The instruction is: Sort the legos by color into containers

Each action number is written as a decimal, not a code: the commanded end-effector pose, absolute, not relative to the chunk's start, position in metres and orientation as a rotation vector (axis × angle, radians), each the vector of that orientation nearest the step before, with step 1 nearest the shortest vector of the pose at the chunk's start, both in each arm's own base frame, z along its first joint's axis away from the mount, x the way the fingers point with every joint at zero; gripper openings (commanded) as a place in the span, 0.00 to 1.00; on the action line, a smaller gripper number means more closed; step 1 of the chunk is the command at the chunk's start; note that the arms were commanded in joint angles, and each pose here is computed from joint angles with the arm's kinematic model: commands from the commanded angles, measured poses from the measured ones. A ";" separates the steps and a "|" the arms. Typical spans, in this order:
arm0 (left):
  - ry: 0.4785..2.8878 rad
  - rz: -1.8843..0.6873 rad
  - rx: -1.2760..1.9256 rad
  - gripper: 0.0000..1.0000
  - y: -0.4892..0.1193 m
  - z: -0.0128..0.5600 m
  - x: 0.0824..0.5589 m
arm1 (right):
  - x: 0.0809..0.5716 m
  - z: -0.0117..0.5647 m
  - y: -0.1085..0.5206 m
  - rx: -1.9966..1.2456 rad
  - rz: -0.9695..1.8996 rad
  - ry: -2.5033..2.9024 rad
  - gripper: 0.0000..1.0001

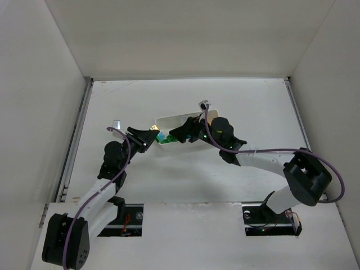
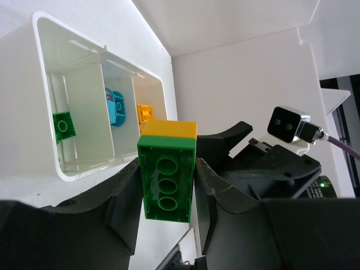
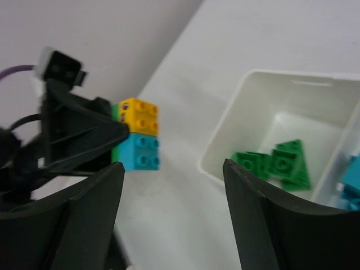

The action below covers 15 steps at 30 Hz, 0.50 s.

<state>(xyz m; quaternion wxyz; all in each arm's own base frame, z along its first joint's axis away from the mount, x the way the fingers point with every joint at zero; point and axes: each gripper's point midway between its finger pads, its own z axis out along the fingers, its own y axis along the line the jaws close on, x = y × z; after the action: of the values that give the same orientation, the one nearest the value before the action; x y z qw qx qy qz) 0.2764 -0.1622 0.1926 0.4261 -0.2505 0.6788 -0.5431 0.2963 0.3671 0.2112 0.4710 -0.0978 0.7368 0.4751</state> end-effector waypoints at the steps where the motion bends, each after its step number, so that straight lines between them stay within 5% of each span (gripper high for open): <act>1: 1.584 -1.449 -0.580 0.15 -0.167 0.221 0.276 | 0.269 0.250 0.379 -0.319 1.501 1.651 0.79; 9: 1.556 -1.551 -0.593 0.15 -0.180 0.225 0.268 | 0.253 0.252 0.397 -0.328 1.796 1.635 0.84; 15: 1.536 -1.594 -0.600 0.16 -0.183 0.232 0.265 | 0.252 0.250 0.400 -0.316 1.850 1.636 0.75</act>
<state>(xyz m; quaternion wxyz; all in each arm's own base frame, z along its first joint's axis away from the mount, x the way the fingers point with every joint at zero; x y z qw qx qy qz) 0.2683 -0.1816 0.2056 0.3933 -0.2571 0.6450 -0.6027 0.2614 0.3978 0.2137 0.3103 -0.0950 0.6770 0.6606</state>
